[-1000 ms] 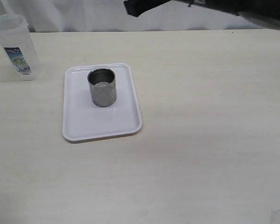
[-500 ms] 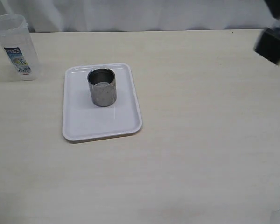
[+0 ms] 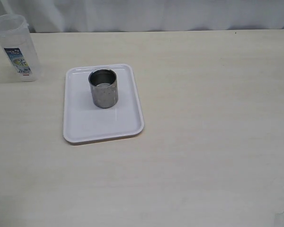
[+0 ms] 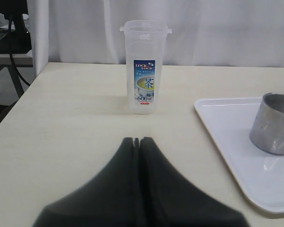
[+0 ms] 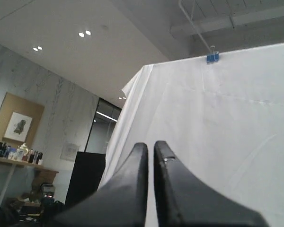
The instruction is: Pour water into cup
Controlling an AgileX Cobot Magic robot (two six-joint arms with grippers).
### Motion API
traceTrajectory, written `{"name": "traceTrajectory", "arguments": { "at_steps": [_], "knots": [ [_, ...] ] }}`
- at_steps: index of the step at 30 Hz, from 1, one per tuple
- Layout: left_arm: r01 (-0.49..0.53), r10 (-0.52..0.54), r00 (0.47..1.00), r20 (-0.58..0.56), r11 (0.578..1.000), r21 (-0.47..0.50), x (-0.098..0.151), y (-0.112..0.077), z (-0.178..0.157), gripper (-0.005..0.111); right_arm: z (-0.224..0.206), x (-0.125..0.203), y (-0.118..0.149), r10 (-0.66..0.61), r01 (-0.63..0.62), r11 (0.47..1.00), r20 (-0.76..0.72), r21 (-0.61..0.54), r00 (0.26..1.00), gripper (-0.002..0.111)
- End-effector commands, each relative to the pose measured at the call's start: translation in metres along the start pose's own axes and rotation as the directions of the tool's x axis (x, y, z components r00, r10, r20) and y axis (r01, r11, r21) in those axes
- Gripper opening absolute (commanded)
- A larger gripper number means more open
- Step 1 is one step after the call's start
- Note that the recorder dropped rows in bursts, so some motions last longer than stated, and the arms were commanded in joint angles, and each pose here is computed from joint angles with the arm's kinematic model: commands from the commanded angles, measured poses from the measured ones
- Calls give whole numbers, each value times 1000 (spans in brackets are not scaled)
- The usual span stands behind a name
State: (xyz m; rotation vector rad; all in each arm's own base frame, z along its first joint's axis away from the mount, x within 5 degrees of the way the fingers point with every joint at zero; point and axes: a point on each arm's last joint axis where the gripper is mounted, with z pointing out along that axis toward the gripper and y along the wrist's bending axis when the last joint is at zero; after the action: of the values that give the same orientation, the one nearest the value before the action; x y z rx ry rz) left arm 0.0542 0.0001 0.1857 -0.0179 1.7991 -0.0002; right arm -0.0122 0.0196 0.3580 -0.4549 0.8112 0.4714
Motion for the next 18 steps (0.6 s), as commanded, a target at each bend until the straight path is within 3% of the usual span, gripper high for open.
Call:
{"name": "traceTrajectory", "arguments": {
  "at_steps": [1, 8, 14, 18],
  "knots": [
    [-4, 4, 1000, 7, 1000, -2, 0, 0, 0, 0, -2, -3, 1, 10, -9, 1000, 26, -12, 1000, 4],
    [-4, 4, 1000, 7, 1000, -2, 0, 0, 0, 0, -2, 1, -2, 75, -76, 997, 18, 23, 997, 4],
    [-4, 4, 1000, 7, 1000, -2, 0, 0, 0, 0, -7, 33, -11, -96, 116, 984, -148, 138, 984, 4],
    [-4, 4, 1000, 7, 1000, -2, 0, 0, 0, 0, -14, 62, -16, -220, 287, 943, -334, 166, 917, 4]
  ]
}}
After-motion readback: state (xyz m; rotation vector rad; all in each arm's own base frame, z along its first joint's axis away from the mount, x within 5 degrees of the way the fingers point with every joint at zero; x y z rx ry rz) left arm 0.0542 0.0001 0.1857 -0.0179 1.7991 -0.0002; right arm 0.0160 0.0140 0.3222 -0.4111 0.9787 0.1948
